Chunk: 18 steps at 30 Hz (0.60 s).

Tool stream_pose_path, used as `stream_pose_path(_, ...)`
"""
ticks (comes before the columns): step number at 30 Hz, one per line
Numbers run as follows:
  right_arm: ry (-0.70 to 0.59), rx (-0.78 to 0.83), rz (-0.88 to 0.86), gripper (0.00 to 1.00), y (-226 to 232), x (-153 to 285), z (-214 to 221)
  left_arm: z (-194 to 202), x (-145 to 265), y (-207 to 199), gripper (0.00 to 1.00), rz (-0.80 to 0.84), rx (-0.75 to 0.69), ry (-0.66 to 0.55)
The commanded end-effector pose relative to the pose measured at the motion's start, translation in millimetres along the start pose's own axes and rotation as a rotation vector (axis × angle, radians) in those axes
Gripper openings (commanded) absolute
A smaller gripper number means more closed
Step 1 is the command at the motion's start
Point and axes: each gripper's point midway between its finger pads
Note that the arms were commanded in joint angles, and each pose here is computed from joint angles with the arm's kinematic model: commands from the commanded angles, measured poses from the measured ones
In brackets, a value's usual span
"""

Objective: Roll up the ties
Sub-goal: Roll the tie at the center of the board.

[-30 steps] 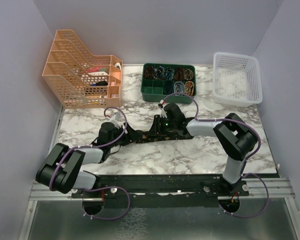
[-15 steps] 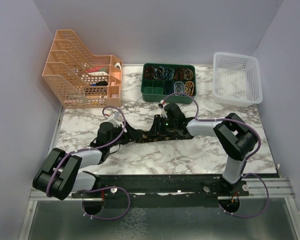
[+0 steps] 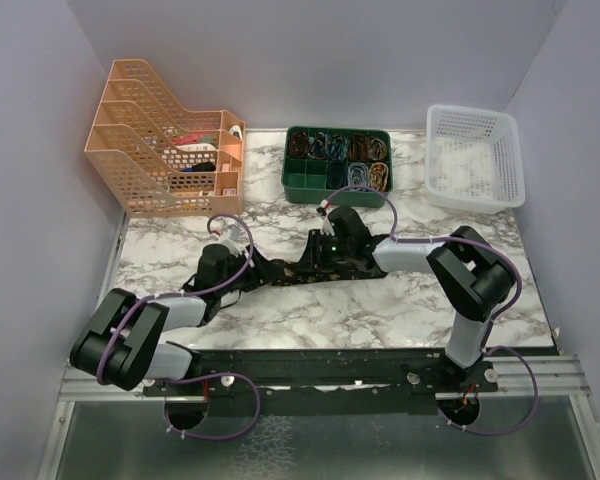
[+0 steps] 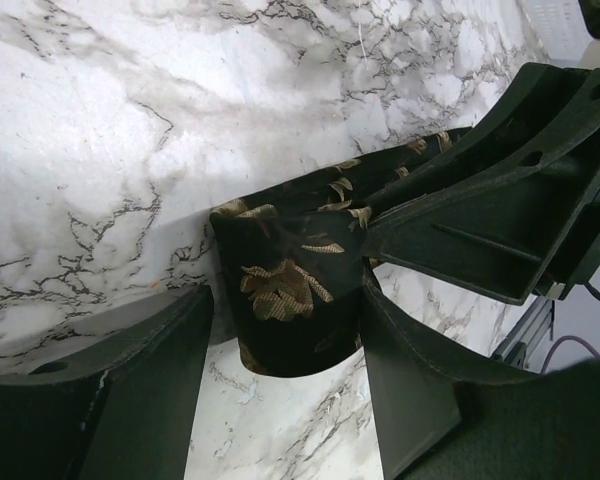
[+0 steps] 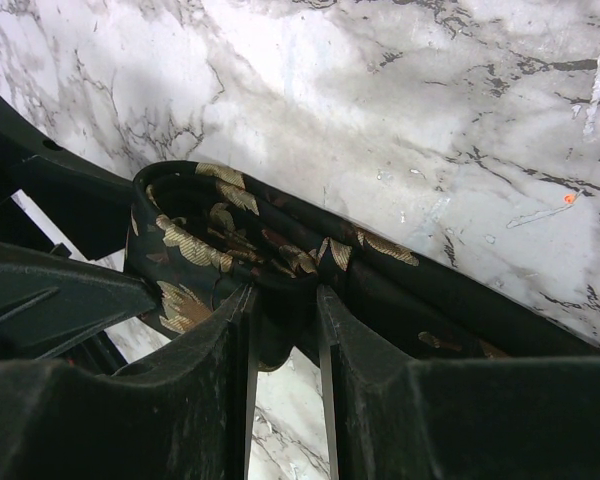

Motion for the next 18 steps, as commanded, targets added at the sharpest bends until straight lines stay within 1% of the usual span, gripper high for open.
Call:
stream_pose_path(1, 0.042, -0.004, 0.059, 0.33, -16.7, -1.0, 10.9, -3.7, -4.4, -2.2, 0.60, -0.002, -0.009, 0.004)
stream_pose_path(4, 0.042, -0.004, 0.057, 0.33, -16.5, -0.9, 10.6, -2.6, -5.5, -3.5, 0.58, 0.004, -0.013, 0.013)
stream_pose_path(10, 0.046, -0.008, 0.052, 0.33, -16.3, -1.8, 12.0, -2.0, -8.8, -4.6, 0.57, 0.005, -0.013, 0.024)
stream_pose_path(13, 0.046, -0.009, 0.052, 0.33, -16.1, -1.4, 11.7, -0.3, -11.8, -8.0, 0.51, 0.013, -0.023, 0.036)
stream_pose_path(15, 0.045, -0.009, 0.052, 0.33, -16.0, -1.0, 11.1, 0.3, -12.7, -8.6, 0.41, 0.012, -0.027, 0.037)
stream_pose_path(18, 0.046, -0.006, 0.045, 0.33, -13.4, -0.1, 10.3, -2.3, -12.9, -9.9, 0.31, 0.011, -0.039, 0.024)
Point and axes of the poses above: each gripper's point midway between its finger pads, its own x axis back along the fingers, its own y axis along the line the jaws close on, z = x × y, and after that the axes turned 1 degree about -x, right-handed
